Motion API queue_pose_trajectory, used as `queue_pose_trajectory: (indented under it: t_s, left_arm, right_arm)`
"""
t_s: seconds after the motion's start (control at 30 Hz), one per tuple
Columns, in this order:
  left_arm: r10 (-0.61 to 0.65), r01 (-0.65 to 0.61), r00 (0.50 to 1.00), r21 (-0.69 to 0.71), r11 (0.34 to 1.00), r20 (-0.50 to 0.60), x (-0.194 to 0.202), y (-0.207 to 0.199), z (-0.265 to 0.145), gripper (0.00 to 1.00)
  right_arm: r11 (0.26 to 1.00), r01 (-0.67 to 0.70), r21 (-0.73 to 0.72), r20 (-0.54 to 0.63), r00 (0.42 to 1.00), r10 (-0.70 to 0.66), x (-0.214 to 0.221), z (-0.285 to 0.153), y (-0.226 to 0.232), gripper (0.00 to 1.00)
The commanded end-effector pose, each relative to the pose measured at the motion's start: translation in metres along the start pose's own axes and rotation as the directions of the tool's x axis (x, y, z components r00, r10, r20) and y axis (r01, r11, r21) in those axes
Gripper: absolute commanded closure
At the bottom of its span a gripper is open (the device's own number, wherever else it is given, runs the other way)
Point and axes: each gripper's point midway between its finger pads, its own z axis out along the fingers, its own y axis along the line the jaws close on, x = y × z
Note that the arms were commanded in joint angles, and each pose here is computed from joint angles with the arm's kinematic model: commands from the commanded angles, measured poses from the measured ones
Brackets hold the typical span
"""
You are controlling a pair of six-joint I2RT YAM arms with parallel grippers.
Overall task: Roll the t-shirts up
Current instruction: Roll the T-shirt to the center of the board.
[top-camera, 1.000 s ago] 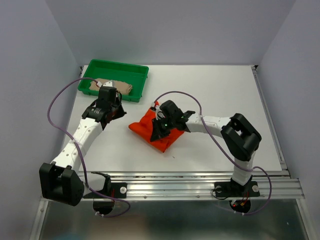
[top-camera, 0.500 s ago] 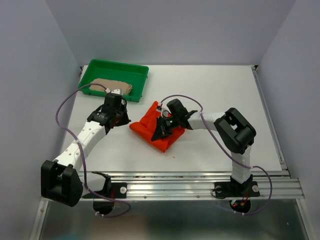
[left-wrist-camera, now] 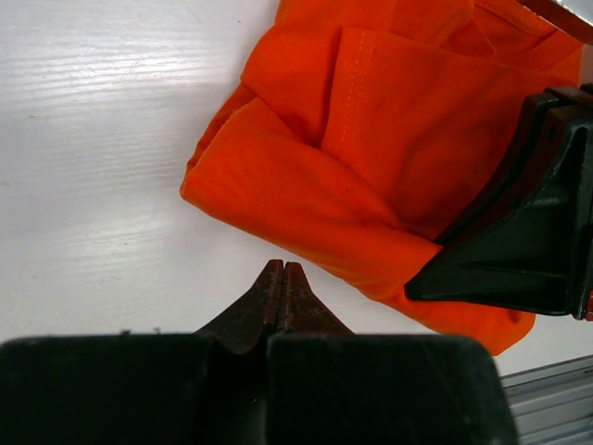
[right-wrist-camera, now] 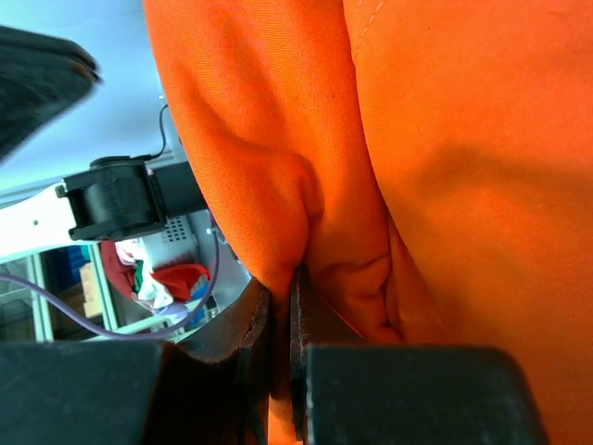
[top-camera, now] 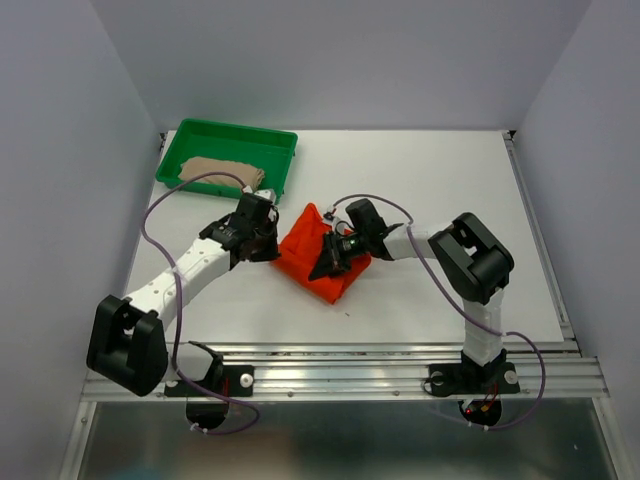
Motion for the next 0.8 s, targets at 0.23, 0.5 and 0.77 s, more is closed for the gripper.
queue_pose_trajectory:
  t_s: [0.23,0.5,0.77]
  left_arm:
    - [0.029,-0.028,0.999,0.05,0.998,-0.021,0.006,-0.02,0.016,1.0]
    - [0.03,-0.029,1.0,0.061,0.998,-0.009,-0.001,-0.027,0.025,1.0]
    - [0.028,-0.028,1.0,0.087,0.996,0.001,-0.006,-0.034,0.035,1.0]
  right_arm:
    - [0.999,-0.035,-0.035,0.025,0.999,0.036,-0.009,-0.008,-0.007,0.99]
    - [0.995,-0.088,-0.041,0.041,0.995,0.09,-0.019,-0.017,-0.016,0.99]
    - [0.993,-0.105,-0.06,0.037,0.994,0.107,-0.024,-0.023,-0.018,0.99]
